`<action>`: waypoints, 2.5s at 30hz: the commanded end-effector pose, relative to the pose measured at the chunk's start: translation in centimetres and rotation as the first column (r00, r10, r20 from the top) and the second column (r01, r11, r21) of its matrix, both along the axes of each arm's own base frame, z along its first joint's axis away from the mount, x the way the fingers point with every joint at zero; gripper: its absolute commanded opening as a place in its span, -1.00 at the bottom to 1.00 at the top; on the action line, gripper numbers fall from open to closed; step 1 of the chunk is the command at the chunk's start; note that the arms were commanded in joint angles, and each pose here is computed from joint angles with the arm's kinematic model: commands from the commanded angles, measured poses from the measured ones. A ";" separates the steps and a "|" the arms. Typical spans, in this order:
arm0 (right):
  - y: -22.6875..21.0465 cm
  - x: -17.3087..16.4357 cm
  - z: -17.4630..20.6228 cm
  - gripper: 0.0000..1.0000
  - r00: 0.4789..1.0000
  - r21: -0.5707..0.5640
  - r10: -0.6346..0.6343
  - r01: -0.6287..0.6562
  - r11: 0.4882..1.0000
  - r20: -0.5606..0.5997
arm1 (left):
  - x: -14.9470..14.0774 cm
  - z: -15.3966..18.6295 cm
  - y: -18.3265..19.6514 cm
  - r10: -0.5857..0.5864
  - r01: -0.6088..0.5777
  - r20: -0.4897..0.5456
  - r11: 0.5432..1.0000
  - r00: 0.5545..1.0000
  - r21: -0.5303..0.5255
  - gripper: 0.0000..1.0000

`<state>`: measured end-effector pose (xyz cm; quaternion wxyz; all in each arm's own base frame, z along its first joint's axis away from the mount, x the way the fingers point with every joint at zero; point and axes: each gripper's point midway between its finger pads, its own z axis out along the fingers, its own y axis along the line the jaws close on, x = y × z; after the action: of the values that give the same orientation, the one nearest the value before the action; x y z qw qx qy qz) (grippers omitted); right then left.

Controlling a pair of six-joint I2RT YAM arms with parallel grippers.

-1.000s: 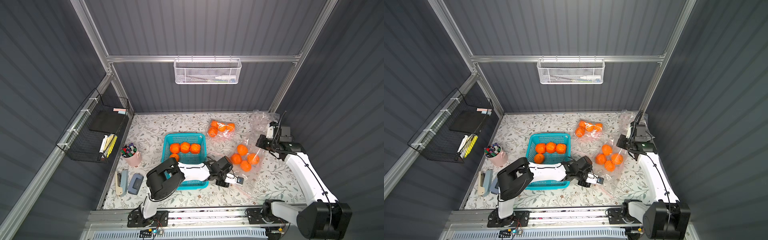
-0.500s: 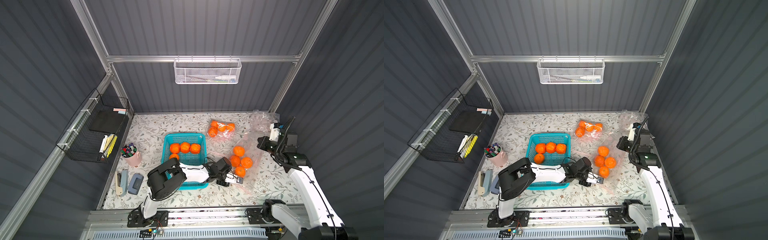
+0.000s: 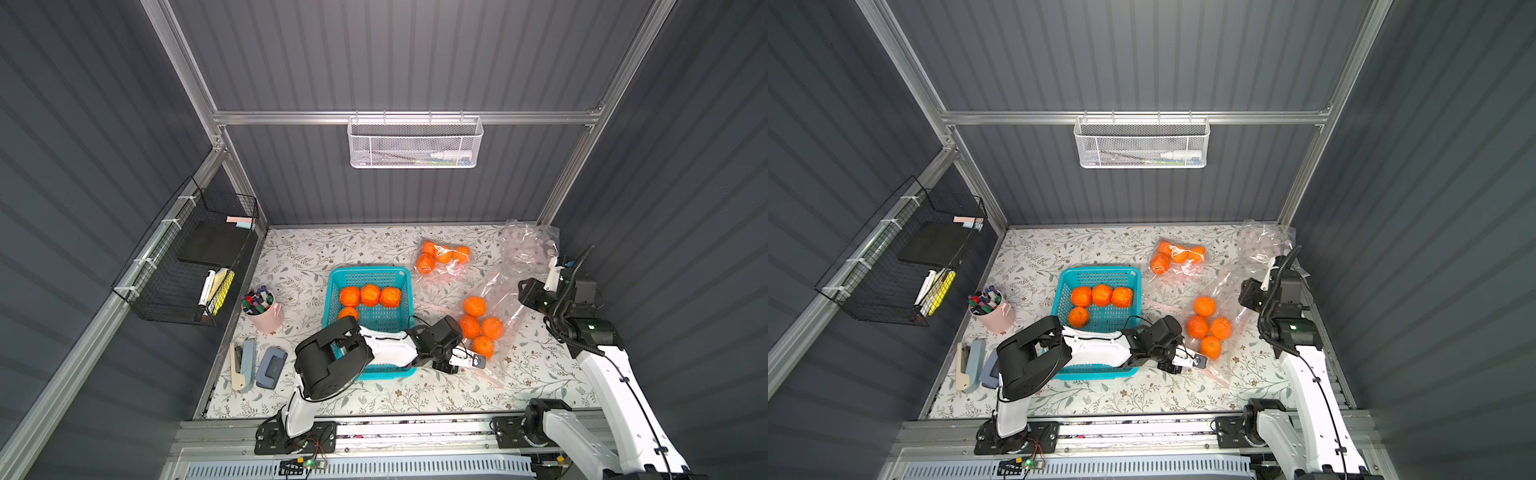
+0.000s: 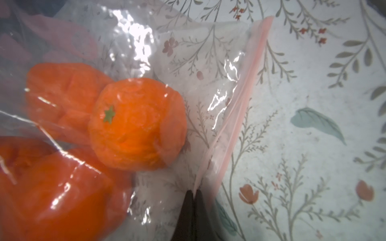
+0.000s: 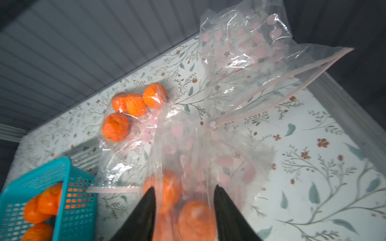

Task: Open the zip-top bag and take out the orange
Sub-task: Adjust the zipper food storage bag at the center of the board, then pick up the orange from the zipper food storage bag.

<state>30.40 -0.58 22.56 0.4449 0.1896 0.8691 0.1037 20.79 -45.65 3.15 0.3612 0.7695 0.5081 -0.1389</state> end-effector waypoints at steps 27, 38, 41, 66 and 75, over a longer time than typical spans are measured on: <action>4.1 3.6 -20.6 -0.66 0.774 0.282 0.142 0.049 0.958 -0.617 | 2.8 4.4 0.3 0.193 -0.188 0.040 0.977 0.980 -0.104 0.01; 5.6 3.7 -21.0 -0.76 0.832 0.377 0.203 0.008 0.926 -0.517 | 0.2 10.4 2.4 0.456 -0.610 -0.546 0.781 0.702 -0.131 0.06; 5.5 3.9 -20.8 -0.79 0.853 0.373 0.190 0.006 0.928 -0.487 | -2.6 9.3 2.6 0.445 -0.578 -0.651 0.816 0.614 0.013 -0.17; 4.9 3.7 -21.9 -0.81 0.875 0.363 0.150 0.032 0.931 -0.460 | -3.6 1.7 -0.8 0.504 -0.603 -0.641 0.794 0.579 0.079 -0.87; 4.9 3.7 -22.0 -0.81 0.873 0.366 0.151 0.033 0.930 -0.464 | -3.0 2.2 -0.9 0.501 -0.627 -0.639 0.778 0.584 0.036 -0.87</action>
<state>34.62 4.62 1.52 0.1866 0.2487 0.9210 0.2346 17.02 -46.34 4.99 0.2571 0.4495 0.7972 -0.3104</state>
